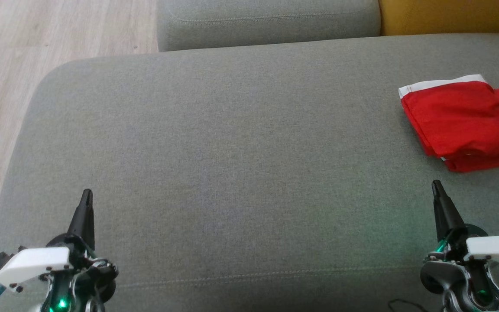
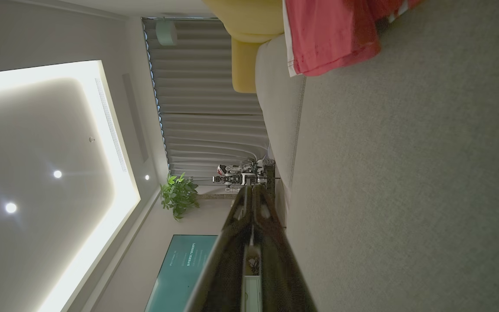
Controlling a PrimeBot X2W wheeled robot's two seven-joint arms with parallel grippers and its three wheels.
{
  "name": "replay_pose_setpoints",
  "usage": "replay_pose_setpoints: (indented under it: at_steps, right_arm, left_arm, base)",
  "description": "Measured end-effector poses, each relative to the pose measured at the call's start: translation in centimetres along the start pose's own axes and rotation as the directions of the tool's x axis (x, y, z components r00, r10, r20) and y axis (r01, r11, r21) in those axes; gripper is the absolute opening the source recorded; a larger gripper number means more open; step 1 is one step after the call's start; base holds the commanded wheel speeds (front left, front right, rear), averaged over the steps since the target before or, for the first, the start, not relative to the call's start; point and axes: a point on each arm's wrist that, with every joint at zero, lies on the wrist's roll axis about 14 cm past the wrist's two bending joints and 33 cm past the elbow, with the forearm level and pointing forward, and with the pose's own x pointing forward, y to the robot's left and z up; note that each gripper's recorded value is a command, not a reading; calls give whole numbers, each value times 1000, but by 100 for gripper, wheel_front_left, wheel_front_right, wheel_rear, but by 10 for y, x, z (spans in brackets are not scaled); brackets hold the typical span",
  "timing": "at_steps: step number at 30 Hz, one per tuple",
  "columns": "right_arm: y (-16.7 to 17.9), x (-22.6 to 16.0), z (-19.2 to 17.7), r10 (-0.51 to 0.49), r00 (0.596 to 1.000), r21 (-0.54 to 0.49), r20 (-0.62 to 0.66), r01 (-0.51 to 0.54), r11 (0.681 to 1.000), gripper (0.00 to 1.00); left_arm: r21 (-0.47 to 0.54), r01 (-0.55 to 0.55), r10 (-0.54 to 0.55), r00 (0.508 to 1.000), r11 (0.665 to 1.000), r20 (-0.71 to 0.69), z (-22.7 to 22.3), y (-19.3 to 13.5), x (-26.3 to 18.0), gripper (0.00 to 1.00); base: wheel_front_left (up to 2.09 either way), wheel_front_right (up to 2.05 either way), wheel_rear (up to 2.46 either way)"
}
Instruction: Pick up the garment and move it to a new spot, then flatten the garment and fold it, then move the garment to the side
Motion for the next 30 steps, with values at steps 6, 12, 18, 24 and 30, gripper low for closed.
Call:
replay_pose_setpoints:
  at_steps: [6, 12, 18, 24, 30]
  right_arm:
    - [0, 0, 0, 0, 1000, 1, -5, 0, 1000, 0]
    - [0, 0, 0, 0, 1000, 1, -4, 0, 1000, 0]
    - [0, 0, 1, 0, 1000, -5, -2, 0, 1000, 0]
    - [0, 0, 2, 0, 1000, -4, 0, 0, 1000, 0]
    - [0, 0, 2, 0, 1000, -4, 1, 0, 1000, 0]
  left_arm:
    - [-1, 0, 0, 1000, 1000, 0, 0, 0, 0, 0]
    - [-2, 0, 0, 1000, 1000, -2, 0, 0, 0, 0]
    - [-3, 0, 0, 1000, 1000, -1, -1, 0, 0, 0]
    - [-4, 0, 0, 1000, 1000, -3, -1, 0, 0, 0]
    - [-5, 0, 0, 1000, 1000, -6, -1, 0, 0, 0]
  base:
    - [0, 0, 0]
    - [0, 0, 0]
    - [0, 0, 0]
    - [0, 0, 0]
    - [0, 0, 0]
